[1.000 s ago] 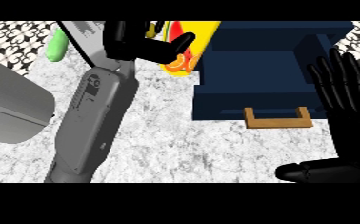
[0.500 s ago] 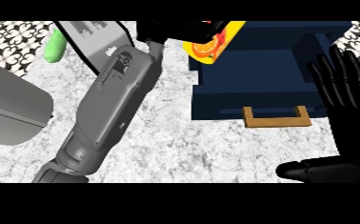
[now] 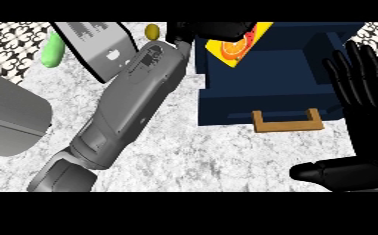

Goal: Pick up the cup, place it into the drawer and close the drawer

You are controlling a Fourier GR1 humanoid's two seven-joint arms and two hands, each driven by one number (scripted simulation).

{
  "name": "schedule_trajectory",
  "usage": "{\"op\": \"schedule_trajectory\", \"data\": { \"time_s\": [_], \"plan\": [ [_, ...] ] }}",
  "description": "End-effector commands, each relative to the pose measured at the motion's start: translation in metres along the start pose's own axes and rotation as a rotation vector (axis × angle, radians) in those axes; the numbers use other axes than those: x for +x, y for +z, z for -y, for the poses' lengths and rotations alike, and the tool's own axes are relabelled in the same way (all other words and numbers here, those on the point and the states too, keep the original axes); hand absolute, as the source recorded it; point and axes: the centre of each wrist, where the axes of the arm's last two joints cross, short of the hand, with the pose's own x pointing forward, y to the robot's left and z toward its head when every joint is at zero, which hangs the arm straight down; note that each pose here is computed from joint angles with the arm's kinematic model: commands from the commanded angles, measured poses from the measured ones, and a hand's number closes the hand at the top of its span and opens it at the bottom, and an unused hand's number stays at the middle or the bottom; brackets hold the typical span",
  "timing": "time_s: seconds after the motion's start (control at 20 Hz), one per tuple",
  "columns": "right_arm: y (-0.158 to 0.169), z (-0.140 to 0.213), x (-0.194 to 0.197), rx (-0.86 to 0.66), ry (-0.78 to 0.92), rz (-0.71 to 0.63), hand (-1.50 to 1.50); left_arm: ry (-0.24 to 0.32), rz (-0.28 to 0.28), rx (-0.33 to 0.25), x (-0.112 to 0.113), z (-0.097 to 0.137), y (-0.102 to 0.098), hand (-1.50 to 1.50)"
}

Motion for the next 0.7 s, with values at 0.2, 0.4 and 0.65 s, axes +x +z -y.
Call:
{"op": "schedule_trajectory", "data": {
  "time_s": [0.2,0.4,0.65],
  "plan": [
    [-0.002,0.003,-0.016,0.005,0.009,0.014,-1.5,-0.069,-0.074,-0.023,-0.02,0.004,-0.002,1.5],
    [-0.007,-0.013,-0.001,0.062,-0.017,0.003,-1.5,-0.135,-0.075,-0.034,-0.033,0.008,0.006,1.5],
    [-0.003,-0.01,-0.001,0.077,-0.017,0.006,-1.5,-0.188,-0.1,-0.041,-0.021,0.018,-0.003,1.5]
  ]
}}
